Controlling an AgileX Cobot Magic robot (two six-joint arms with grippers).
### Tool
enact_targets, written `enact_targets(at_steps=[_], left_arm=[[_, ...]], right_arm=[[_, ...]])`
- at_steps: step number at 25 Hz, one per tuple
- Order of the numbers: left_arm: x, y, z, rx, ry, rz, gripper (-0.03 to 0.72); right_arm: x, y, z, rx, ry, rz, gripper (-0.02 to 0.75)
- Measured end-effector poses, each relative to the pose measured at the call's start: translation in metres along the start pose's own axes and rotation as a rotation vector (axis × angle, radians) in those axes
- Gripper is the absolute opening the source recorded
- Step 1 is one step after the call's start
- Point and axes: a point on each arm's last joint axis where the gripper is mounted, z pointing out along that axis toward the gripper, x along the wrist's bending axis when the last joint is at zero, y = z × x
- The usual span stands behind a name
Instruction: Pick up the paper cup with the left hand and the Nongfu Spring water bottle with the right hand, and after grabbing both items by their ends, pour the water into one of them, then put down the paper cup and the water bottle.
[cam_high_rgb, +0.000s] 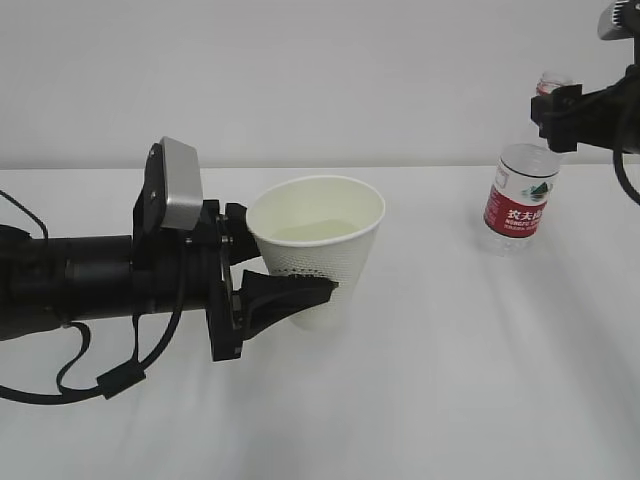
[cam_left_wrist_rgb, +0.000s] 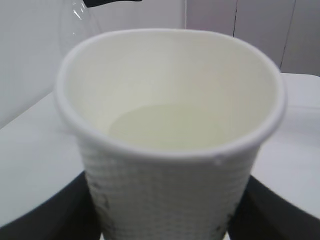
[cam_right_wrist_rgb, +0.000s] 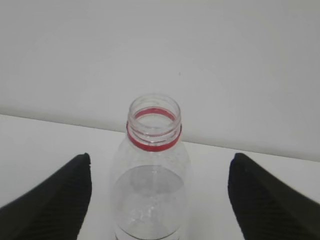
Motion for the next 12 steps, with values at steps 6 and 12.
enact_targets(at_steps=[6,12], left_arm=[[0.000,0.000,0.000,0.000,0.000,0.000,0.485],[0.000,0.000,0.000,0.000,0.000,0.000,0.485]], right_arm=[[0.000,0.006,-0.012,0.017,0.007,-0.019,0.631],[0.000,0.008,-0.023,0.055,0.007,-0.010,0.622]])
